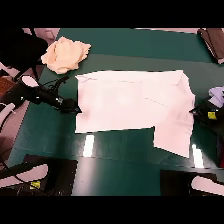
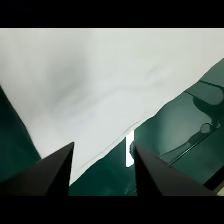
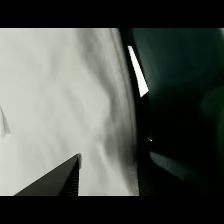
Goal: Fold the shirts.
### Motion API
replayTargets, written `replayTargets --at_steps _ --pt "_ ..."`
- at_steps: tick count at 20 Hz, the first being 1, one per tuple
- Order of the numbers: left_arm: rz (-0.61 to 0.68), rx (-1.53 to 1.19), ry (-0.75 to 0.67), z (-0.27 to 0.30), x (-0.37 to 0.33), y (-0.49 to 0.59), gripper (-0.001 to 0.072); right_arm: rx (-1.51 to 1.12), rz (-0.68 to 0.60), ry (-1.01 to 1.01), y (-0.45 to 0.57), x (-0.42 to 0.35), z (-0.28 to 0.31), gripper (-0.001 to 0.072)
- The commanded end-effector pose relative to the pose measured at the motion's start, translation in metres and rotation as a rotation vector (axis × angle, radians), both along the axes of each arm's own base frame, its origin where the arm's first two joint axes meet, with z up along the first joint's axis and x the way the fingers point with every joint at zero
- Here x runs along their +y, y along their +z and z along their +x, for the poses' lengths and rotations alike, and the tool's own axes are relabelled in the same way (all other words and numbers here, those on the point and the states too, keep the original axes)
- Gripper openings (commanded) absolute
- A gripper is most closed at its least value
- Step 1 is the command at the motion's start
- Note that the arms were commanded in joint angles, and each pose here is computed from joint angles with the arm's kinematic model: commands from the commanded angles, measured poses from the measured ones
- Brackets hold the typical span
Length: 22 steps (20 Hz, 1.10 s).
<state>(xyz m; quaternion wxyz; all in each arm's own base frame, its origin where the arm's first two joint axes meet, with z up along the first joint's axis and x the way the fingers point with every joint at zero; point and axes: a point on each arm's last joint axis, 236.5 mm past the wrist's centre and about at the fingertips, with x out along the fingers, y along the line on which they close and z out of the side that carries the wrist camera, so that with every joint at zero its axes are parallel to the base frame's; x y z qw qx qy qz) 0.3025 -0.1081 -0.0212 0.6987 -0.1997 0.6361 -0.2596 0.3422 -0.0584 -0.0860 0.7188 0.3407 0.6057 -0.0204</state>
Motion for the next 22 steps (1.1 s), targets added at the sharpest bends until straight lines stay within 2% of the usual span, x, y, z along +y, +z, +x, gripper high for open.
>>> replayTargets --at_steps 1,3,4,8,9,11,13,18,22 --pt "0.069 0.011 0.001 -0.002 0.013 -0.01 0.0427 0.029 0.029 0.046 -0.001 0.014 -0.007 0.0345" --pt "0.107 0.02 -0.002 -0.005 0.024 -0.015 0.0427 0.038 0.035 0.054 -0.001 0.015 -0.009 0.0274" --pt "0.111 0.028 0.004 -0.006 0.028 -0.015 0.0427 0.037 0.037 0.061 -0.001 0.016 -0.01 0.0197" --pt "0.179 0.094 0.068 -0.015 0.058 -0.027 0.0445 -0.011 0.006 0.066 0.012 0.013 -0.005 0.0018" --pt "0.206 0.129 0.071 -0.025 0.063 -0.036 0.0507 -0.027 -0.009 0.063 0.017 0.01 -0.004 0.0018" --pt "0.163 0.17 0.065 -0.04 0.052 -0.047 0.0507 -0.044 -0.018 0.055 0.024 0.006 -0.003 0.0018" --pt "0.045 0.166 0.069 -0.046 0.026 -0.049 0.0506 -0.034 -0.008 0.05 0.024 0.004 -0.007 0.0018" --pt "0.036 0.194 0.093 -0.059 0.02 -0.067 0.0505 -0.034 0.005 0.077 0.026 0.014 -0.007 0.0018" --pt "0.045 0.176 0.011 -0.064 -0.008 -0.069 0.0492 -0.055 -0.009 0.092 0.032 0.021 -0.002 0.0018"
